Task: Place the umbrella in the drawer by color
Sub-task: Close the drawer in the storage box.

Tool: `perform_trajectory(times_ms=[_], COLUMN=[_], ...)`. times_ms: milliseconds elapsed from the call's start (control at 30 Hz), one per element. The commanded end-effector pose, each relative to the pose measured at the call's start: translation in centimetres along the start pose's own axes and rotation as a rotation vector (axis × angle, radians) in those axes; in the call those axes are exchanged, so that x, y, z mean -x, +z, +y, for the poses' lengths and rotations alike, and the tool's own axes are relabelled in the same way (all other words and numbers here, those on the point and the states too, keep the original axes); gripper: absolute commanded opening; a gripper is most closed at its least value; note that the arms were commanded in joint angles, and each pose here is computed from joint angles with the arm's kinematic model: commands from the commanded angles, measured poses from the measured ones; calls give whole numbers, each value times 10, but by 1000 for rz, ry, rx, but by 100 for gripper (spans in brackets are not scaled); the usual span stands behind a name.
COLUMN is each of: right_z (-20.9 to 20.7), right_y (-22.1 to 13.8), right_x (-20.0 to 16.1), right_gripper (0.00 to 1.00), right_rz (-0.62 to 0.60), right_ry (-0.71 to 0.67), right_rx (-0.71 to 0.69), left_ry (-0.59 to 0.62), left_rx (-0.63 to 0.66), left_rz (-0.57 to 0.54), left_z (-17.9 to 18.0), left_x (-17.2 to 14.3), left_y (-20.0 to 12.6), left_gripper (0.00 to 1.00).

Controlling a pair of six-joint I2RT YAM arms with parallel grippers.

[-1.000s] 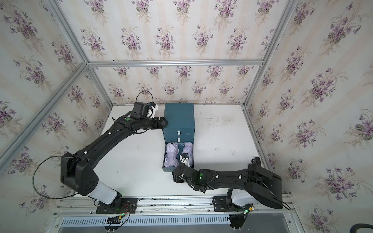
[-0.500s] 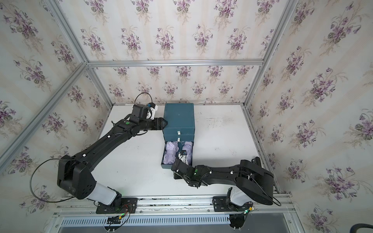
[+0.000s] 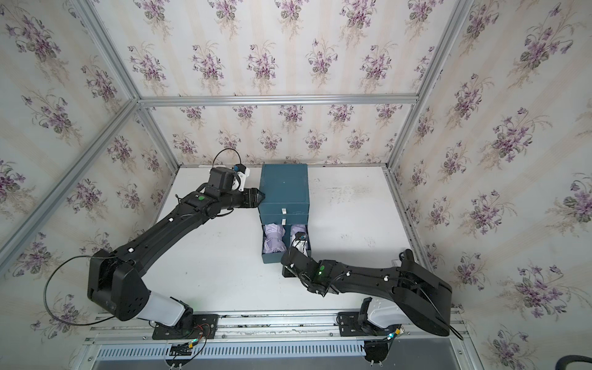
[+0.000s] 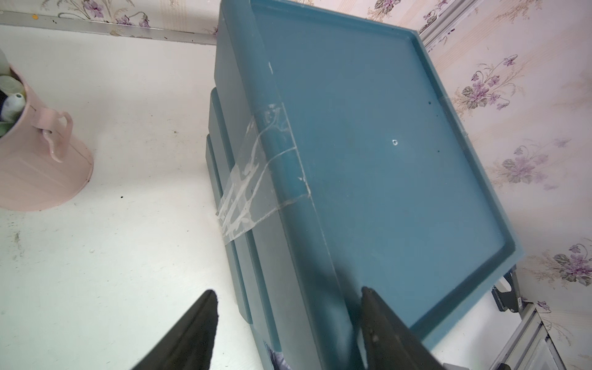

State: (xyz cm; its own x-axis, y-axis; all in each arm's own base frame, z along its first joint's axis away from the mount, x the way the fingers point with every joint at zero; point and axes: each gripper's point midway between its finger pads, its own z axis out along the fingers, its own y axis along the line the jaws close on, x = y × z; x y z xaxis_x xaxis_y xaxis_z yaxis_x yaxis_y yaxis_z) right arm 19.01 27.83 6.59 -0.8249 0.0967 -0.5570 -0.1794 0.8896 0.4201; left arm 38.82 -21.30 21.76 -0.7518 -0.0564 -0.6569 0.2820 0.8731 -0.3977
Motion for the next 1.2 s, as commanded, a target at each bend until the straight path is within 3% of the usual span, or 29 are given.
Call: perform_trajectory(times_ms=[0, 267, 600, 700, 767, 1000, 1167], right_z=[10, 13, 6, 12, 14, 17, 14], right_y=[5, 13, 30, 35, 39, 61, 61], right_x=[16, 37, 57, 64, 68, 75, 84], right_gripper=[0, 0, 1, 38, 50, 56, 58], right_rz=[-69, -187, -250, -274, -283, -284, -363], right_ry=[-6, -74, -119, -155, -178, -227, -233], right_rx=[44, 28, -32, -10, -19, -18, -22], left_ry=[13, 30, 47, 50, 49, 54, 73], left_rx=[152, 163, 169, 169, 168, 162, 163], left_rz=[219, 254, 267, 267, 270, 272, 286], left_z=[35, 39, 41, 41, 41, 40, 41], left_x=[-60, -74, -80, -80, -81, -81, -85], left_y=[-2, -5, -10, -10, -10, -10, -14], left_gripper=[68, 67, 66, 66, 65, 64, 64])
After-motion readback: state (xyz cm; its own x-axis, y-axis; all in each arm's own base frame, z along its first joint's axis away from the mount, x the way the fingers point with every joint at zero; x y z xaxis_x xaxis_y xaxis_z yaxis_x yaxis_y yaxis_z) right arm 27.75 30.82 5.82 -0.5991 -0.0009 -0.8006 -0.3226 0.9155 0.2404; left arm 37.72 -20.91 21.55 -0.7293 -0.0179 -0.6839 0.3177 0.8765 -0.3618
